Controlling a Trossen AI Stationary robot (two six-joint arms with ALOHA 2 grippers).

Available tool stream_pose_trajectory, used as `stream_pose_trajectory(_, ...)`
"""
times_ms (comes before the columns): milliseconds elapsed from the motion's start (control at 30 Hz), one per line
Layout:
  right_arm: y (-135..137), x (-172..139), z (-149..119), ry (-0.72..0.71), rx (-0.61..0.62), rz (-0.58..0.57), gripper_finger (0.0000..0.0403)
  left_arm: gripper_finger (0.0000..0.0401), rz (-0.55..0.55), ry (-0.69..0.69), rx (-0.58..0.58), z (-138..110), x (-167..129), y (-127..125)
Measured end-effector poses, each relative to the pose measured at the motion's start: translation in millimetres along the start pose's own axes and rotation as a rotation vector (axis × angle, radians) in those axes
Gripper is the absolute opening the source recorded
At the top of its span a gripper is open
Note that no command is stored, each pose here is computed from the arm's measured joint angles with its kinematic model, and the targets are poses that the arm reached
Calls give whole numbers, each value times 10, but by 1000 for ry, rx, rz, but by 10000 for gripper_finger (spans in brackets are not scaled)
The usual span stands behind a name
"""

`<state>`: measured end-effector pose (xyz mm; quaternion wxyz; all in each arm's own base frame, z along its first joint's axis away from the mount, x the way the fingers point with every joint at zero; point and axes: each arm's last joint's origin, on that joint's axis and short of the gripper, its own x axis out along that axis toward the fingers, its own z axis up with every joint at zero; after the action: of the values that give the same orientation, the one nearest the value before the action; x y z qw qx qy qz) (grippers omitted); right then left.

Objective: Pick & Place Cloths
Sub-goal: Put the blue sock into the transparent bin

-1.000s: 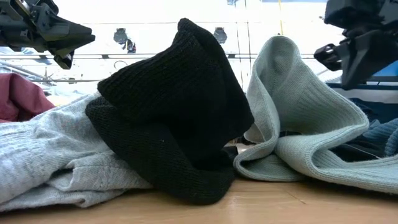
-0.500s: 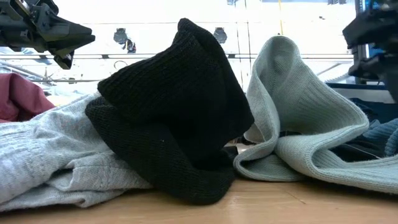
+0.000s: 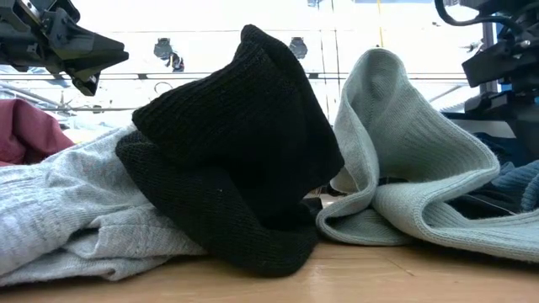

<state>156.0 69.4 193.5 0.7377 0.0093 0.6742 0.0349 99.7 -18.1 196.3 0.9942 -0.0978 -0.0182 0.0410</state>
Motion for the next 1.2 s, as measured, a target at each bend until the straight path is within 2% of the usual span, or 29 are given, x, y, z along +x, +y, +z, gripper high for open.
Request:
stream_pose_trajectory(400, -3, 22, 57, -53, -152, -69, 162, 81, 0, -1, -1, 1, 0, 0)
stream_pose_trajectory(867, 5, 418, 174, 138, -164, -224, 162, 81, 0, 0, 8, 0, 0, 0)
stream_pose_trajectory(1067, 25, 567, 194, 209, -162, -180, 162, 81, 0, 0, 8, 0, 0, 0)
stream_pose_trajectory(1200, 74, 622, 259, 171, -193, -125, 160, 81, -1, -1, 7, 1, 0, 0)
